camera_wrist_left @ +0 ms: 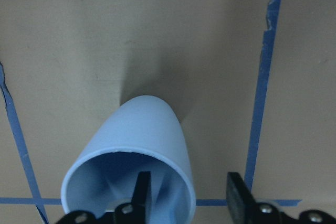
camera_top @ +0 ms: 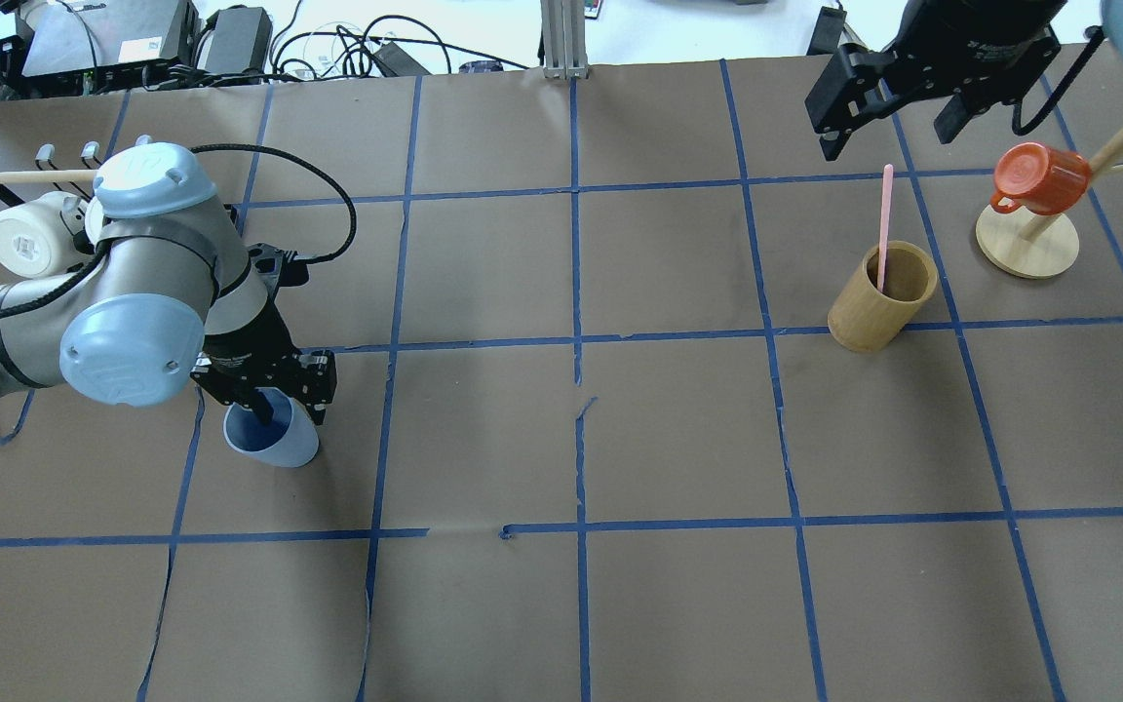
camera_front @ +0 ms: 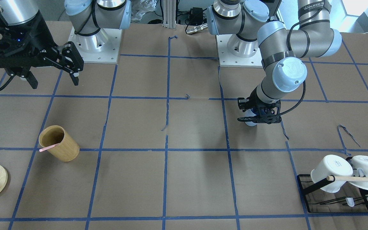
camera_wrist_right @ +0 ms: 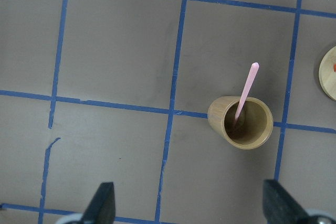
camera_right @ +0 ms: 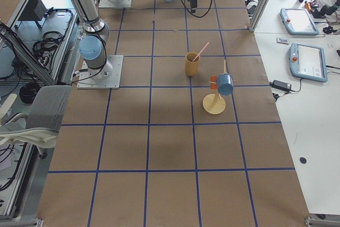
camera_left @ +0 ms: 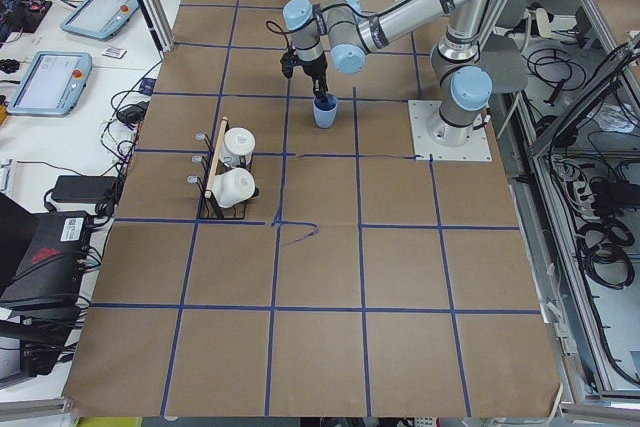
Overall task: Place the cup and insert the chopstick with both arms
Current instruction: 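Grasp the light blue cup with the left gripper and lift it, then carry the blue cup outward with left gripper while right gripper lowers onto chopstick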
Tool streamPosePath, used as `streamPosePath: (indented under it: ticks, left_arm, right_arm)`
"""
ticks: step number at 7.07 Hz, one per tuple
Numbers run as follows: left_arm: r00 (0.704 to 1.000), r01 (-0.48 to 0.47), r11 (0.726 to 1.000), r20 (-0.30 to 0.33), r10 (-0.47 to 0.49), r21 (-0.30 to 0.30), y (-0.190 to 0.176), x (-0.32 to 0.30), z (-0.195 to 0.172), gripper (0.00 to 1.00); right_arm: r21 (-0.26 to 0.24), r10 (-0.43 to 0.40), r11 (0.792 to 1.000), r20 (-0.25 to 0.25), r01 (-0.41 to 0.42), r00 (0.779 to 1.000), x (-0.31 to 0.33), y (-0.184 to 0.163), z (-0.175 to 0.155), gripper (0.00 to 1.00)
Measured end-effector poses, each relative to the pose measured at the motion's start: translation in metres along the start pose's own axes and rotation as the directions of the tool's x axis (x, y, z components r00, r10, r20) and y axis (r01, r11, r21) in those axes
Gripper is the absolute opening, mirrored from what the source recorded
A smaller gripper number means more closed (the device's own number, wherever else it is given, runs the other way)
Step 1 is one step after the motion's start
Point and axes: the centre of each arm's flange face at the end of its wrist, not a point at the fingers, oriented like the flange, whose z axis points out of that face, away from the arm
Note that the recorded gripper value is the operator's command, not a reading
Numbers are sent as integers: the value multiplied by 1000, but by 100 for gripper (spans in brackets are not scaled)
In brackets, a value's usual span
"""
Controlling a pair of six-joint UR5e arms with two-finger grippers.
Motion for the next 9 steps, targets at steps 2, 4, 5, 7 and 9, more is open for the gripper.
streamPosePath:
  ticks: [2,4,5,7,9]
  left_arm:
    - [1000,22,998,1,-22,50,-8,0,-7,0]
    - [993,111,982,-50,-105,153,-26,22,-31,0]
    - [987,149,971,-86,-135,189,-38,49,-48,0]
    - [982,174,959,-113,-152,225,-71,117,-69,0]
    - [984,161,954,-122,-133,253,-105,185,-78,0]
  right_arm:
    - [-24,28,999,14,-27,1000,21,-19,19,100]
    - [-72,56,996,47,-53,997,44,-70,48,100]
    - [-140,62,989,41,-56,997,53,-91,66,100]
    - [-272,46,961,-18,-50,999,67,-115,118,100]
    - [-352,5,935,-96,-39,995,79,-125,161,100]
